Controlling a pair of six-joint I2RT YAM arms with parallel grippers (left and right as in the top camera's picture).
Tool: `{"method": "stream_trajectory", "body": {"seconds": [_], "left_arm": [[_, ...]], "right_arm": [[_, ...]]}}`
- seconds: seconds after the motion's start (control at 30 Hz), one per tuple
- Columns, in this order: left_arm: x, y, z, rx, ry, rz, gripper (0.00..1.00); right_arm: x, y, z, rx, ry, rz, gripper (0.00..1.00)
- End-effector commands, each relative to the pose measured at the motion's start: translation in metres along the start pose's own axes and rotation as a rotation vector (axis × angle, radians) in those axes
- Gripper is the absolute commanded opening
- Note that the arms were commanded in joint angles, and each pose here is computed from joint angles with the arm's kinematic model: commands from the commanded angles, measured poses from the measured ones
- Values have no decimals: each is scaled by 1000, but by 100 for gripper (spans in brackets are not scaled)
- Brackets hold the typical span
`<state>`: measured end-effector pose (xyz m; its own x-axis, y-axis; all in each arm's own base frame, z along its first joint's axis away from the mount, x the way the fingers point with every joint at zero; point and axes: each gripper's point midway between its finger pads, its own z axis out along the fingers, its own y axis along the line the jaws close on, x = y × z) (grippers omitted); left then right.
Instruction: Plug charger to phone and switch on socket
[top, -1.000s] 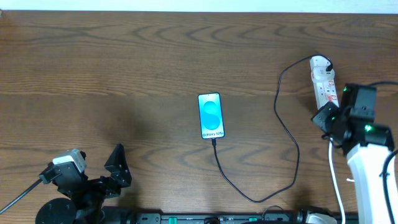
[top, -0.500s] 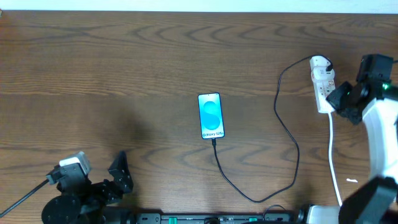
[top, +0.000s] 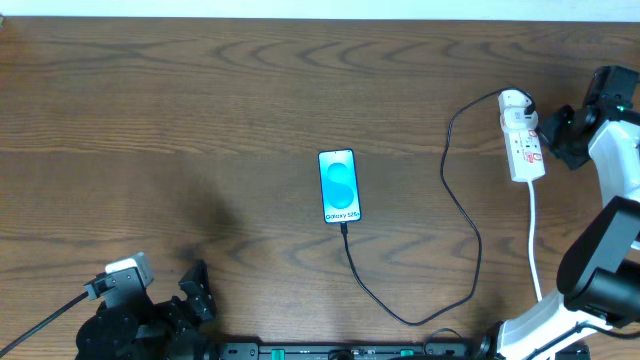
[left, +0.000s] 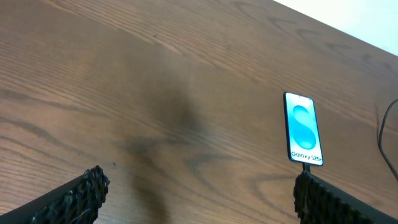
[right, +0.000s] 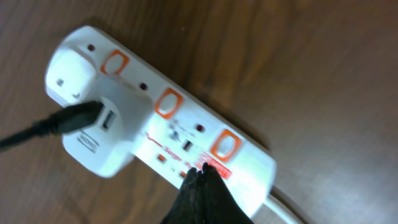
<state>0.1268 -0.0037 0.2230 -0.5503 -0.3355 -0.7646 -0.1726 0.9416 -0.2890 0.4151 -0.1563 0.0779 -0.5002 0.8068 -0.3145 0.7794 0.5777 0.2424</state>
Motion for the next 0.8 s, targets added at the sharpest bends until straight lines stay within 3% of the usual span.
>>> {"method": "stream_trajectory", "body": {"seconds": [0.0, 0.53, 0.77], "left_arm": [[0, 3, -1, -9, -13, -5, 98], [-3, 2, -31, 65, -196, -11, 98], [-3, 2, -32, 68, -205, -12, 97]], "right_arm": [[-5, 11, 5, -45, 5, 70, 1], [-8, 29, 32, -130, 20, 148, 1], [-8, 36, 38, -164, 30, 172, 1]]}}
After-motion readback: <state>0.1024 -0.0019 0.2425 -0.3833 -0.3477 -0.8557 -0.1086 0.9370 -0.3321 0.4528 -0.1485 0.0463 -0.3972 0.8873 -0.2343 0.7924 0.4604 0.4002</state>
